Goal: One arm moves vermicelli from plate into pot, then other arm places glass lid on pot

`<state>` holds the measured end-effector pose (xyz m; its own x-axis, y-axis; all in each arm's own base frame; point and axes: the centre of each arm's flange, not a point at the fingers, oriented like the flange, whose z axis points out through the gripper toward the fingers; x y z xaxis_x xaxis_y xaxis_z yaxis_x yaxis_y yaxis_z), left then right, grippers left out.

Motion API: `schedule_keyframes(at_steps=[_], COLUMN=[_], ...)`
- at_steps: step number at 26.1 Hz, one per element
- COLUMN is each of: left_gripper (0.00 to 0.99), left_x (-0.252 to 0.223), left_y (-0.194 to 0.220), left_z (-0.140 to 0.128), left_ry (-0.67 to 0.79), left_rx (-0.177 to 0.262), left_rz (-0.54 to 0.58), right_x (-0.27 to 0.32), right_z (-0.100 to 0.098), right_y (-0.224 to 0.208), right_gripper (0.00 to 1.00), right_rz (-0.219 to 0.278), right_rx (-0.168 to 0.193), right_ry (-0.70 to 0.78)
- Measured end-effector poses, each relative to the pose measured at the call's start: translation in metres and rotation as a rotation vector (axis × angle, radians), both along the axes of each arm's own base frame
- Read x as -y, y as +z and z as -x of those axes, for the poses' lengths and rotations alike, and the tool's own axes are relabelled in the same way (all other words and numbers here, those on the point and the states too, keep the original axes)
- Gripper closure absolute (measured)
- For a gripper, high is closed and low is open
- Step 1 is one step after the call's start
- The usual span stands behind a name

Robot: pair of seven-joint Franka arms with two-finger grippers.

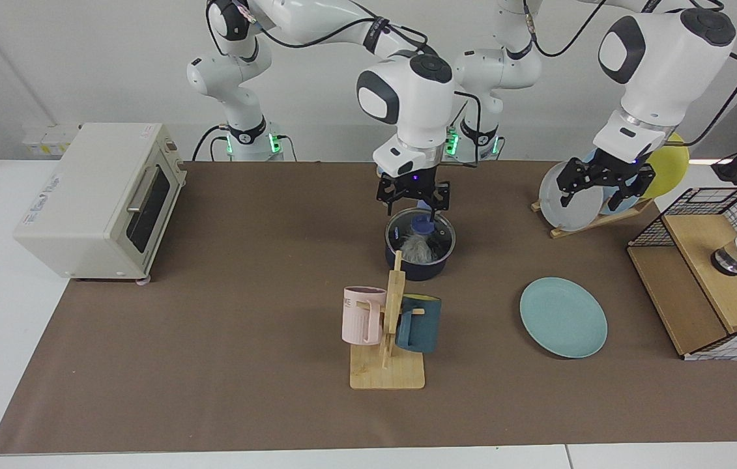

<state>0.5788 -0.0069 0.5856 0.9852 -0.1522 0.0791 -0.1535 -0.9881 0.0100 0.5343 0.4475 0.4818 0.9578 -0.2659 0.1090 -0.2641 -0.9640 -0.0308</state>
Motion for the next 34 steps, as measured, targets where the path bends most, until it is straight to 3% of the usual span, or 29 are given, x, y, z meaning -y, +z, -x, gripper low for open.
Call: schedule_keyframes(at_steps=[5,11,23,34], left_gripper=[0.0,0.0,0.0,0.0], left_x=[0.001,0.001,0.001,0.001], left_y=[0.0,0.0,0.0,0.0], left_z=[0.0,0.0,0.0,0.0], left_ry=[-0.002,-0.003,-0.003,-0.003], left_rx=[0.0,0.0,0.0,0.0], left_rz=[0.0,0.0,0.0,0.0], right_x=[0.069,0.187,0.364,0.431], right_z=[-0.023,-0.04,-0.059,-0.067], right_y=[0.047,0.094,0.102,0.094], right_gripper=[0.0,0.0,0.0,0.0], right_rz=[0.013,0.07,0.085,0.084], right_rx=[-0.007,-0.08,-0.127,-0.095], right_ry=[-0.049,-0.027,0.057,0.089])
